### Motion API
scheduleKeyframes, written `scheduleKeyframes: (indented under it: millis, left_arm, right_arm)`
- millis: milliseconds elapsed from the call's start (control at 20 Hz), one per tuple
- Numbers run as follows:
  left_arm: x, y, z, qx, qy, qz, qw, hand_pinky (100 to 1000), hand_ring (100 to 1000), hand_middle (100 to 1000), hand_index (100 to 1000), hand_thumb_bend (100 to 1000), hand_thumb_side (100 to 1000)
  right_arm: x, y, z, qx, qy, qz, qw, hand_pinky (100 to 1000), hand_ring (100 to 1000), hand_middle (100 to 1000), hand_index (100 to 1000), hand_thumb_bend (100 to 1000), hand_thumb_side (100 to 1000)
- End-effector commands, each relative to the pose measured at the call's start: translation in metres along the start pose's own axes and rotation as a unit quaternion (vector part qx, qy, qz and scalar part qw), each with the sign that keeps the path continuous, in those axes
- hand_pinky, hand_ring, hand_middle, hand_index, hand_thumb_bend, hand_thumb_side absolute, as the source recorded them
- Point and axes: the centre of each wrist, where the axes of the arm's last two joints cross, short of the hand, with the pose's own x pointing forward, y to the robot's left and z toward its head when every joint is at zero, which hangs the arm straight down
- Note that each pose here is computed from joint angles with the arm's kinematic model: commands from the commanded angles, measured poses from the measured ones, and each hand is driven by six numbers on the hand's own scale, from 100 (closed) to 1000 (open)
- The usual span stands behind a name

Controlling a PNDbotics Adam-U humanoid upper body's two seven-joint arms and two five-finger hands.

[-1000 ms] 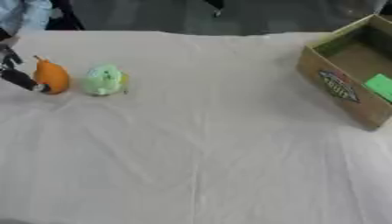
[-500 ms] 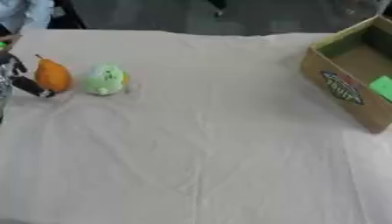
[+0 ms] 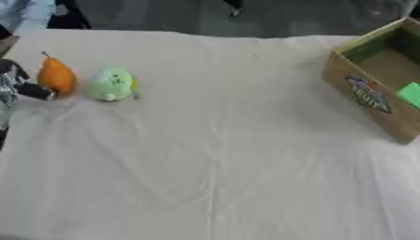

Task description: Pick up the objects with one hand, pass them to the other hand, and then place them into the box on the other side of the table.

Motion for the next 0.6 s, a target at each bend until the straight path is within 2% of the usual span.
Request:
scheduleKeyframes:
  millis: [50, 150, 350, 400, 450, 600]
  left_arm:
    - [0.000, 0.017, -0.001, 0.023, 0.003, 0.014, 1.000, 675, 706, 689, 762, 570, 338]
    - [0.002, 0.016, -0.001, 0.025, 0.004, 0.016, 1.000, 674, 703, 687, 762, 564, 329]
    - [0.005, 0.013, -0.001, 0.040, -0.004, 0.029, 0.999, 656, 678, 666, 744, 497, 240]
    - [0.005, 0.012, -0.001, 0.041, -0.007, 0.035, 0.998, 653, 673, 659, 736, 492, 236]
    - [0.005, 0.011, 0.000, 0.040, -0.010, 0.043, 0.998, 653, 672, 660, 734, 444, 204]
    - [0.005, 0.004, -0.001, 0.023, -0.020, 0.057, 0.998, 650, 669, 651, 704, 339, 112]
  right_arm:
    - [0.009, -0.007, -0.003, -0.006, -0.016, 0.010, 1.000, 1000, 941, 787, 953, 100, 538]
    - [0.010, -0.005, -0.004, -0.004, -0.017, 0.010, 1.000, 1000, 939, 786, 951, 100, 536]
    - [0.009, -0.003, -0.004, 0.000, -0.017, 0.012, 1.000, 1000, 937, 784, 949, 100, 537]
    - [0.009, -0.002, -0.004, 0.001, -0.016, 0.013, 1.000, 1000, 936, 784, 949, 100, 509]
    - [0.009, -0.002, -0.004, 0.002, -0.016, 0.014, 1.000, 1000, 936, 784, 949, 100, 543]
    - [0.009, -0.001, -0.004, 0.004, -0.017, 0.015, 1.000, 1000, 935, 784, 949, 100, 544]
